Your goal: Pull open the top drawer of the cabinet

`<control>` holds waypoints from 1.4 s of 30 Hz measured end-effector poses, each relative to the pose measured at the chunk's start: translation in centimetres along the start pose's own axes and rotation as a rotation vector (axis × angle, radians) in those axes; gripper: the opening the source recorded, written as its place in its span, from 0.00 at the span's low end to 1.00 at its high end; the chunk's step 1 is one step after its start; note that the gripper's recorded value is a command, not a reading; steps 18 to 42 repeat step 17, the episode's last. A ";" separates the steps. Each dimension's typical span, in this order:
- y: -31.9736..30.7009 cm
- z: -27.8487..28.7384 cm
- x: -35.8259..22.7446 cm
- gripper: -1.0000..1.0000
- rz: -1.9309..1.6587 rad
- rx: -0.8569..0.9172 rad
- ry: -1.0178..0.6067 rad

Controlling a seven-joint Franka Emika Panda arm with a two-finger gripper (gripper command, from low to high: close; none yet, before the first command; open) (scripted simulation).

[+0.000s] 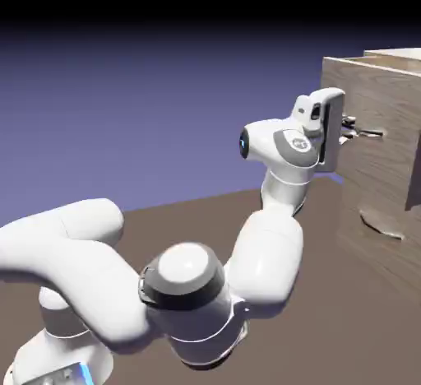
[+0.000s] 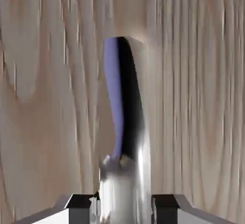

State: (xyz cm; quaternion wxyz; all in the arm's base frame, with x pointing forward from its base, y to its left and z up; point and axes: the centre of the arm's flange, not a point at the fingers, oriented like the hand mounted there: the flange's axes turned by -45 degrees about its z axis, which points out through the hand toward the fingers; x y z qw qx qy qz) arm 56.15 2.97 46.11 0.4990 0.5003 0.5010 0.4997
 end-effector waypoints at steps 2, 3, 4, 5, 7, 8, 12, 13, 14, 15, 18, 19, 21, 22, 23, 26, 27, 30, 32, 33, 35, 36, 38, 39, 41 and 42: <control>0.0 -2.1 0.0 0.00 0.000 0.000 0.000; 0.0 -3.1 0.0 0.00 0.000 0.000 0.000; 0.0 -4.2 0.0 0.00 0.000 0.000 0.000; 0.0 -5.3 0.0 0.00 0.000 0.000 0.000; 0.0 -7.5 0.0 0.00 0.000 0.000 0.000; 0.0 -8.6 0.0 0.00 0.000 0.000 0.000; 0.0 -11.9 0.0 1.00 0.000 -0.002 0.000; 0.0 -11.9 0.0 1.00 0.000 -0.002 0.000; 0.0 -13.1 0.0 1.00 0.001 -0.003 0.000; 0.0 -14.3 -0.1 1.00 0.001 -0.003 0.000; 0.0 -16.7 0.0 1.00 0.000 -0.003 0.000; 0.0 -16.7 0.0 1.00 0.000 -0.003 0.000; 0.0 -16.7 0.0 1.00 0.000 -0.003 0.000; 0.0 -16.7 0.0 1.00 0.000 -0.003 0.000; 0.0 -16.7 0.0 1.00 0.000 -0.003 0.000; 0.0 -16.7 0.0 1.00 0.000 -0.003 0.000; 0.0 -16.7 0.0 1.00 0.000 -0.003 0.000; 0.0 -16.7 0.0 1.00 0.000 -0.003 0.000; 0.0 -16.7 0.0 1.00 0.000 -0.003 0.000; 0.0 -16.7 0.0 1.00 0.000 -0.003 0.000; 0.0 -16.7 0.0 1.00 0.000 -0.003 0.000; 0.0 -16.7 0.0 1.00 0.000 -0.003 0.000; 0.0 -16.7 0.0 1.00 0.000 -0.003 0.000; 0.0 -16.7 0.0 1.00 0.000 -0.003 0.000; 0.0 -16.7 0.0 1.00 0.000 -0.003 0.000; 0.0 -16.7 0.0 1.00 0.000 -0.003 0.000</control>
